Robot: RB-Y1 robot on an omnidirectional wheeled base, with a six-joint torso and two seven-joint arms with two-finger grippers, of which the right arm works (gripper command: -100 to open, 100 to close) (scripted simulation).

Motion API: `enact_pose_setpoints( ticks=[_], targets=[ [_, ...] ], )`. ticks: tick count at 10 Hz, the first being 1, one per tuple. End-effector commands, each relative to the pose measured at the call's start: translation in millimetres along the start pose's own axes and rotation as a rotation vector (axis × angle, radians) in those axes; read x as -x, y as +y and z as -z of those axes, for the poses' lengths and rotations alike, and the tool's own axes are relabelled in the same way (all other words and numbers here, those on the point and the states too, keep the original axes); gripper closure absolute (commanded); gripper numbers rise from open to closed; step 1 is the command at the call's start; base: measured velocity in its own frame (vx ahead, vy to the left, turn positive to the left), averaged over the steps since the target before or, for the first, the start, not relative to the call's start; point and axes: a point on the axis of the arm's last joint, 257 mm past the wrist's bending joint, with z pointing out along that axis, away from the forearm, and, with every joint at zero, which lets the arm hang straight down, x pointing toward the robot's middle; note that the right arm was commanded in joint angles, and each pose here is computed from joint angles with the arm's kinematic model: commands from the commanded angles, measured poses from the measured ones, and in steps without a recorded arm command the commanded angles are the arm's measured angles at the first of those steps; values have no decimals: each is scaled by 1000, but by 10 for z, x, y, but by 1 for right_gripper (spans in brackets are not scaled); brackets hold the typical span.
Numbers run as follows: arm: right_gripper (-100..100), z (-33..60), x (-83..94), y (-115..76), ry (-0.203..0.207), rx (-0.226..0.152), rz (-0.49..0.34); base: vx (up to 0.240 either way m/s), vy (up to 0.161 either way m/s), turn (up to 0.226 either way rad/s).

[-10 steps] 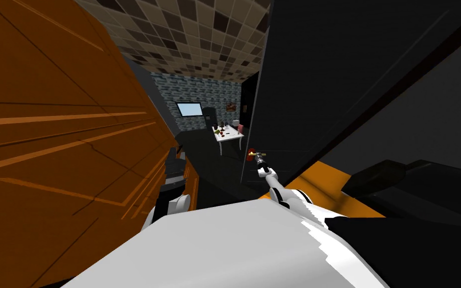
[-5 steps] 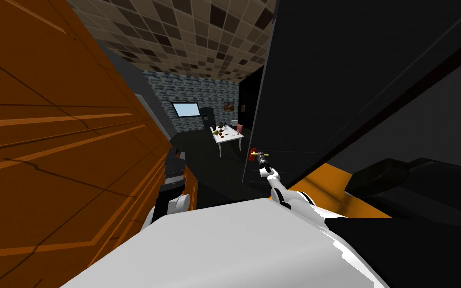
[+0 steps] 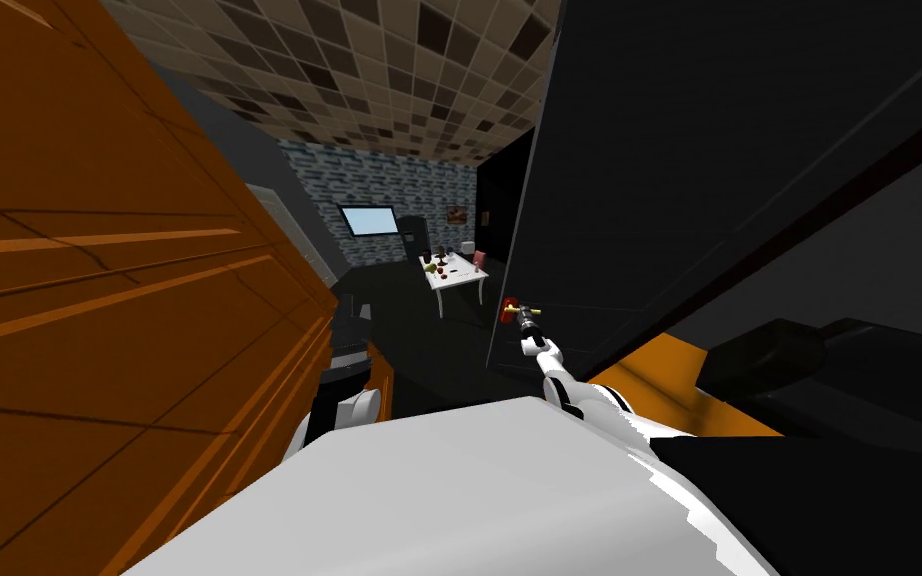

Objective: Push the door open

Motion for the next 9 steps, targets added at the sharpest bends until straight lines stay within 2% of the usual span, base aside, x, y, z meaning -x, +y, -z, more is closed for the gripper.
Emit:
enact_pose_setpoints(
  ticks=[1,5,8,9],
  targets=[
    [100,-10,135,62,-20,12,3,216,54,-49],
    [100,25,367,59,-63,12,2,188,12,-40],
    [100,61,565,58,-100,12,2,202,51,-61],
    [100,61,565,58,-100,12,2,125,28,-38]
  ],
)
